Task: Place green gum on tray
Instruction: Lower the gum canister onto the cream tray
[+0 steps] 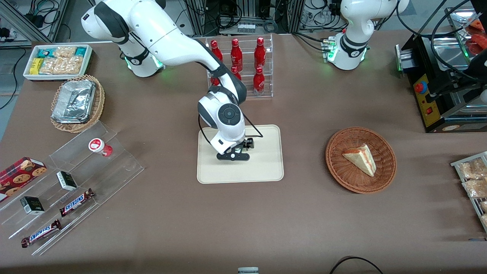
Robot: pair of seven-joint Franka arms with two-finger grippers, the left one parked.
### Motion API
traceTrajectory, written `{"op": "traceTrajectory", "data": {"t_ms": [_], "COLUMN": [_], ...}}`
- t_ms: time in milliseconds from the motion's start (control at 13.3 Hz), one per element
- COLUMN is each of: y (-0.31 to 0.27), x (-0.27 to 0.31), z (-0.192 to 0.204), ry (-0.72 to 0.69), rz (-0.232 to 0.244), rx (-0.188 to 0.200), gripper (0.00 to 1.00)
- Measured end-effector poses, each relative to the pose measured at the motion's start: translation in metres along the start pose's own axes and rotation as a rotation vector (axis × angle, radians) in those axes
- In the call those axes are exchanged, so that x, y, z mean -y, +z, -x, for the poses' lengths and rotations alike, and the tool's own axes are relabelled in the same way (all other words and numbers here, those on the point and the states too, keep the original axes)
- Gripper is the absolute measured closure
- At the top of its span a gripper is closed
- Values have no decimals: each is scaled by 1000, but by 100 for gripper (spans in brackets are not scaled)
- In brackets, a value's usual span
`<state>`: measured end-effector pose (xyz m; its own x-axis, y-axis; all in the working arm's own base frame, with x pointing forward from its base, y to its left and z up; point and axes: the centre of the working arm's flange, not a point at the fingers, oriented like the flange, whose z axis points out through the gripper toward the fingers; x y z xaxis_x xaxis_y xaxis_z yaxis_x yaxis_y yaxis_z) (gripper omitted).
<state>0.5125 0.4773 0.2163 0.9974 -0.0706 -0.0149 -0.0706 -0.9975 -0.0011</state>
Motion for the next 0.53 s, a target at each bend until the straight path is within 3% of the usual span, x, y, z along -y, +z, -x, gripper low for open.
{"op": "traceTrajectory", "data": {"t_ms": [525], "y": [-22], "x": [2], "z": [-5], "ry": [-22], "rz": [7], "rx": [-22], "gripper": [0]}}
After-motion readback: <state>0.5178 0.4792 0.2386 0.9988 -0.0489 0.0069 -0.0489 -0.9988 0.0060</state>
